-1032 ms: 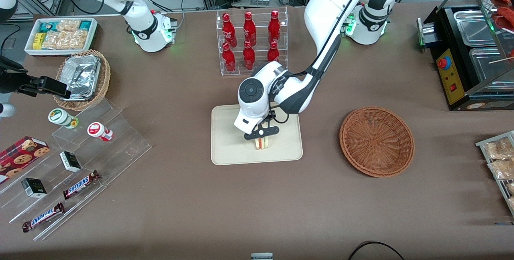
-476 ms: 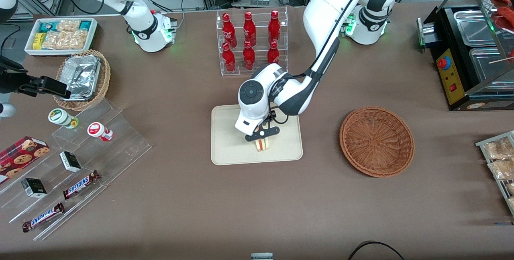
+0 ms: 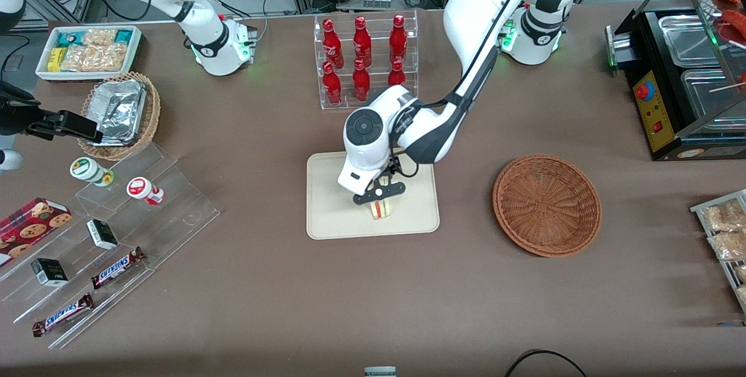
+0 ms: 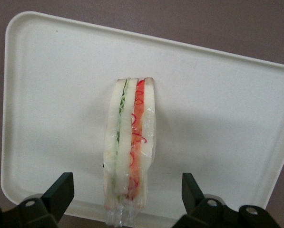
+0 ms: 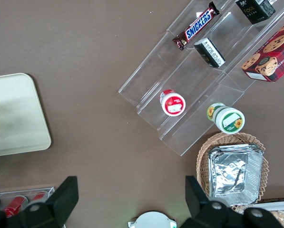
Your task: Place sandwich from basket to tray
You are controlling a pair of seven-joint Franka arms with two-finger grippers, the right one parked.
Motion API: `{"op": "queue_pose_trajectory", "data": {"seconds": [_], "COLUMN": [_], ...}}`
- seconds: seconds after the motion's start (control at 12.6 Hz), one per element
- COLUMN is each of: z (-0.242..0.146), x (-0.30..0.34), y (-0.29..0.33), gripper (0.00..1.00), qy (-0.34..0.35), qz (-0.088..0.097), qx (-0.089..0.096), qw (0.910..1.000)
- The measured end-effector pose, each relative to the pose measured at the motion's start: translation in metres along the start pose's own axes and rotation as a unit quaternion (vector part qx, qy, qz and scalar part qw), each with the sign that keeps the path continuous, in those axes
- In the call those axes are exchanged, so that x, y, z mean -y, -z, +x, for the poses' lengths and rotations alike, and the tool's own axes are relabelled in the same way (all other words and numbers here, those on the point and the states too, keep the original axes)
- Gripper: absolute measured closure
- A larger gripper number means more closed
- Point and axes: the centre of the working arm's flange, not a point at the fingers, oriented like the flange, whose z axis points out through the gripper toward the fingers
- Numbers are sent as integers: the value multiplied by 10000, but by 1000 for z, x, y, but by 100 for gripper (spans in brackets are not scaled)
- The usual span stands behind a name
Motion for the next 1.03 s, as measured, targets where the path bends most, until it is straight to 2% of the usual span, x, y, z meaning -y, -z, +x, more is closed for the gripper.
{"op": "queue_pose_trajectory", "data": {"seconds": [0.32,0.48,0.71,1.03], "z": [4,24,85,129], "x": [17,43,108,179], "y": [50,82,127,145], "gripper": [0,0,0,0], "qy": [-546,-585,-547,-865], "qz": [183,299,224,185], "qx": [73,149,180,333], "qw": [9983,9977,9981,9955]}}
